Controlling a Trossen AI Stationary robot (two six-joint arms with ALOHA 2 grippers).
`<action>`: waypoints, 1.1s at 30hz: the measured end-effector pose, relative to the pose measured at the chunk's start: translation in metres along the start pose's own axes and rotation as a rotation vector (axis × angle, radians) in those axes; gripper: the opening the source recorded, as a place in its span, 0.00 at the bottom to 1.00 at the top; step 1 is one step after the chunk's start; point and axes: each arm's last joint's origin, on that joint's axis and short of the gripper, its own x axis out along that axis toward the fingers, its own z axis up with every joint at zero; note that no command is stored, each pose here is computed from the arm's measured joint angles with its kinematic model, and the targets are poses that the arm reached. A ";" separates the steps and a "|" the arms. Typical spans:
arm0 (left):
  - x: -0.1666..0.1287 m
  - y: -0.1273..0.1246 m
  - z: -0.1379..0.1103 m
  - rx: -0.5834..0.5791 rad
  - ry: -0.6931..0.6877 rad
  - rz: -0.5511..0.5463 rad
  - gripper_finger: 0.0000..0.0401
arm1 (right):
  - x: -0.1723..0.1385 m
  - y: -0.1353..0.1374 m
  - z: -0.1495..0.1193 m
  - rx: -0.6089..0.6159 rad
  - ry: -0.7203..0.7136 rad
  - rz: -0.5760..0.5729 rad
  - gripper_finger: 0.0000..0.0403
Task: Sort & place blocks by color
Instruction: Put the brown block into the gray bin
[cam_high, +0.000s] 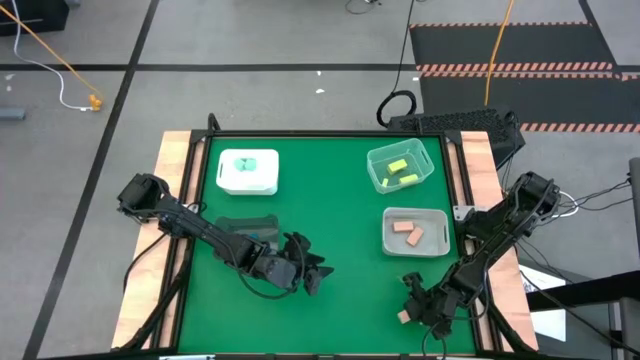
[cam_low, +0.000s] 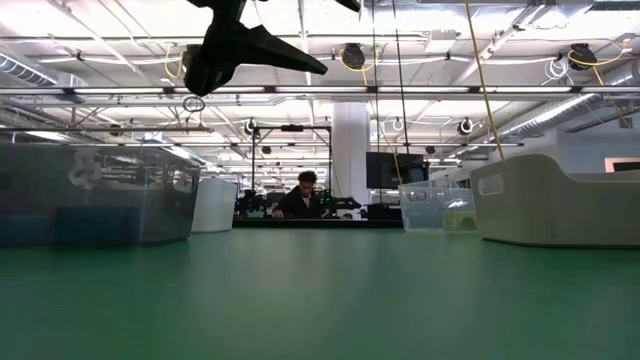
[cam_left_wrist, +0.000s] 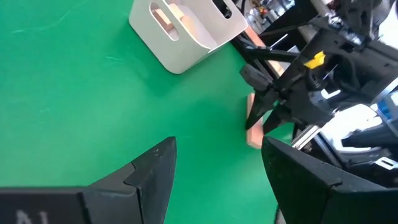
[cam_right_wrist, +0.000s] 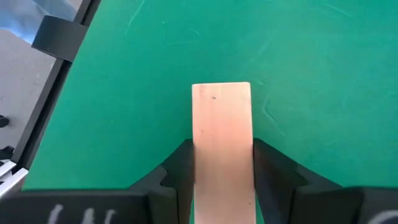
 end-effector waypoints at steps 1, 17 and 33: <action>0.000 0.000 0.000 -0.014 -0.003 -0.005 0.59 | 0.000 0.000 0.001 0.001 -0.008 0.005 0.28; -0.001 -0.018 0.015 -0.131 -0.108 -0.188 0.59 | -0.063 -0.007 0.025 0.032 -0.390 -0.039 0.28; -0.002 -0.029 0.052 0.132 -0.377 -0.334 0.59 | -0.157 -0.043 0.042 0.081 -0.953 -0.680 0.28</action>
